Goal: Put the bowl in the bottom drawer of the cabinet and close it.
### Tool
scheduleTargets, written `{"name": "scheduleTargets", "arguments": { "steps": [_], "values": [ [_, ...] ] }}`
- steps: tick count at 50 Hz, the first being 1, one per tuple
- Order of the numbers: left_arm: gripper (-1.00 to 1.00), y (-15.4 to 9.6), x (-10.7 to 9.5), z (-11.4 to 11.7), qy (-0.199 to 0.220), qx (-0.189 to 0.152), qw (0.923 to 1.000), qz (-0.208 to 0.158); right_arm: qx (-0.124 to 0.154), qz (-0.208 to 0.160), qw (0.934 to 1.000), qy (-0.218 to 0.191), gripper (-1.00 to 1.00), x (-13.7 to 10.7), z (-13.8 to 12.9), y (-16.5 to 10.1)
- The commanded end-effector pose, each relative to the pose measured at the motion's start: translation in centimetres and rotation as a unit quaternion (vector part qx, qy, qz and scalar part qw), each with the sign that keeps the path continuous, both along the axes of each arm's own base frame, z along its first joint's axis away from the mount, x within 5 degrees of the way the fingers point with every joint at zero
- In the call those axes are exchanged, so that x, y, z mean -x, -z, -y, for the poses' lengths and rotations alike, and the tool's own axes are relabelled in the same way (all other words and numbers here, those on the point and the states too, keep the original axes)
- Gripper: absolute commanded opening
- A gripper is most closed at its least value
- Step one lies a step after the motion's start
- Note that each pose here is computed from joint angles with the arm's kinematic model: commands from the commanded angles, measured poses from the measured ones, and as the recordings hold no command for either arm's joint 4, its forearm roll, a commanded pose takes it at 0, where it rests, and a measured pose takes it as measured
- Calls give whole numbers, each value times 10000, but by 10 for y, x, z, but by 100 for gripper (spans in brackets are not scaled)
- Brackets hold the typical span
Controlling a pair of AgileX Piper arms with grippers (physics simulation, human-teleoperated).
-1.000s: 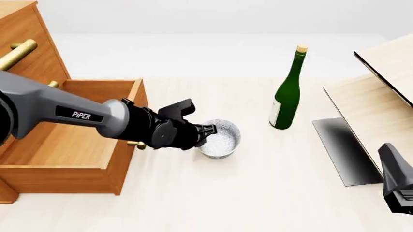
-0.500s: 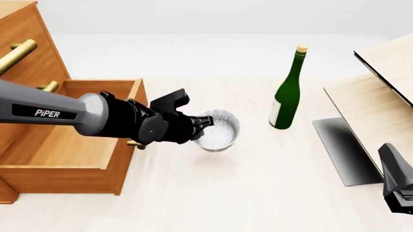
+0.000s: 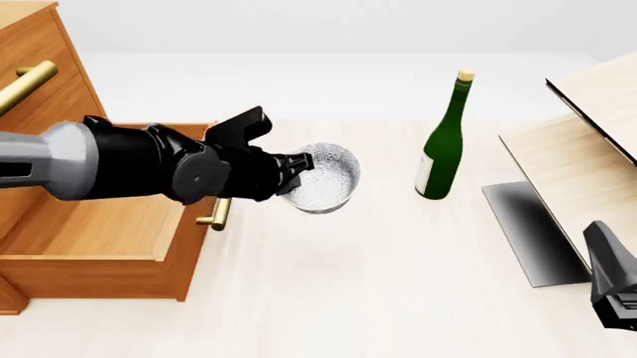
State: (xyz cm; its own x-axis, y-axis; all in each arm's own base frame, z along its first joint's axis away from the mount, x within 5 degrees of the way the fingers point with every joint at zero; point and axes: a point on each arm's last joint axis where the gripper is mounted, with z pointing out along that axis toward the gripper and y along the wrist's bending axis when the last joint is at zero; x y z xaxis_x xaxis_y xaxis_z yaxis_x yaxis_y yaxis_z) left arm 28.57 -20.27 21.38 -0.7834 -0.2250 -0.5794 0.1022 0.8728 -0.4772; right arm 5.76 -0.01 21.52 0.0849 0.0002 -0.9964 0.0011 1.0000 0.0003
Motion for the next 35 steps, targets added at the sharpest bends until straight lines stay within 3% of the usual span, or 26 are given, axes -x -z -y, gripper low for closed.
{"name": "scheduleTargets", "arguments": {
  "steps": [1, 20, 35],
  "values": [
    [-100, -24, 6, -26, -208, -4, 9997, 110, 0, 0, 10000, 0, 100, 0, 0, 0],
    [-100, -58, 25, -51, -148, -198, 9991, 354, 0, 0, 10000, 0, 100, 0, 0, 0],
    [-100, -68, 41, -76, -397, -179, 9984, 360, 0, 0, 10000, 0, 100, 0, 0, 0]
  ]
}}
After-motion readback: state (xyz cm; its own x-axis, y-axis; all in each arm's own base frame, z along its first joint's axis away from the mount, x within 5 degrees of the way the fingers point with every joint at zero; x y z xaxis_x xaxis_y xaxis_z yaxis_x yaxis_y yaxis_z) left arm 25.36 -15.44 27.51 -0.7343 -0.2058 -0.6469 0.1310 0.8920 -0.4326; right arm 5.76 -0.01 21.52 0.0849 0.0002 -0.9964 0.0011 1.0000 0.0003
